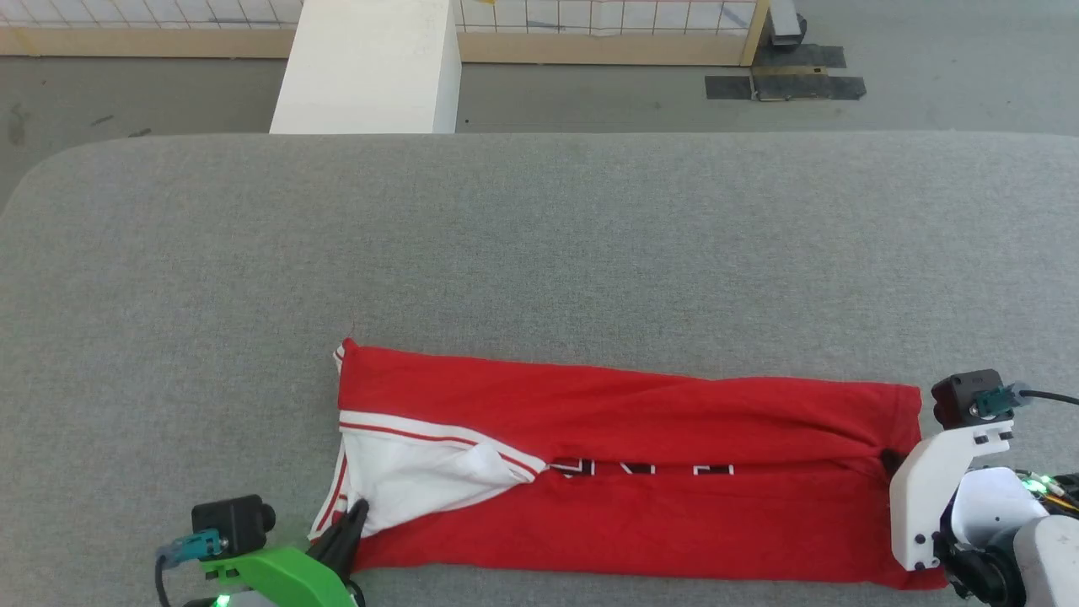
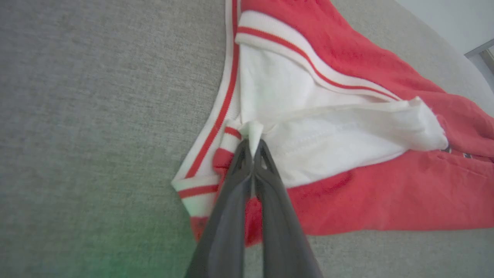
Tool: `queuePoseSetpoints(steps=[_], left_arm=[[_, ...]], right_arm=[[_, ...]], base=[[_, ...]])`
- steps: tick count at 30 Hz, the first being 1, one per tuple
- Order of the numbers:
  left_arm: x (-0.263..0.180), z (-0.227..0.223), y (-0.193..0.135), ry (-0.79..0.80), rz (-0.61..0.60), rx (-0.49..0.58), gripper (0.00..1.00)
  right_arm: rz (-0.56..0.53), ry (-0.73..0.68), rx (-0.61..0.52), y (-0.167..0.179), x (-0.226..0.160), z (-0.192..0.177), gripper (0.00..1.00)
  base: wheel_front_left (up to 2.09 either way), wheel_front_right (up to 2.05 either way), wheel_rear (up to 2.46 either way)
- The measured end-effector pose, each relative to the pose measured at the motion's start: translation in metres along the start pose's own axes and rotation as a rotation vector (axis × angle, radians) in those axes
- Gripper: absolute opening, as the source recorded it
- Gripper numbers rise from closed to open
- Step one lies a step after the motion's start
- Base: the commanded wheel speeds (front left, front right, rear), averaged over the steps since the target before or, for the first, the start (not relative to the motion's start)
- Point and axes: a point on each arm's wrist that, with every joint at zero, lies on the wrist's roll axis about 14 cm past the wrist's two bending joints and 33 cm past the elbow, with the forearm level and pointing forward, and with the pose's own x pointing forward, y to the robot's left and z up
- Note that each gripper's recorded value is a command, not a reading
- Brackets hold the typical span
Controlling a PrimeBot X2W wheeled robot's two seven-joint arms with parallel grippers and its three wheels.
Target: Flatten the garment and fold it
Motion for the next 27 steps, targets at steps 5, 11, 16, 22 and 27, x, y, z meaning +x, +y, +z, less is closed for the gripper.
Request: queuePoseSetpoints(steps=[5,11,16,22,27], left_arm=[[0.001,0.003,-0.003,-0.034,-0.008,0.027,1.0],[-0.004,0.028,-0.008,-0.17,-0.009,0.069,1.0],[-0.009,0.055,-0.013,-0.297,-0.005,0.144,1.0],[-0.011,0.091,-0.027,-0.439,-0.007,0.234,1.0],[-0.015,0.128,-0.042,-0.582,-0.012,0.305,1.0]], right_arm=[[0.008,-0.035,0.075,0.004,-0.006,-0.001,1.0],[0.003,-0.178,0.172,0.008,-0.026,0.008,1.0],[-0.019,-0.374,0.226,0.007,-0.049,0.033,1.0],[-0.065,-0.558,0.262,-0.005,-0.07,0.054,1.0],[-0.085,-0.605,0.283,-0.011,-0.072,0.053,1.0]], base=[[0.0,0.0,0.0],[0.0,0.0,0.0],[0.0,0.0,0.0],[0.0,0.0,0.0],[0.0,0.0,0.0]])
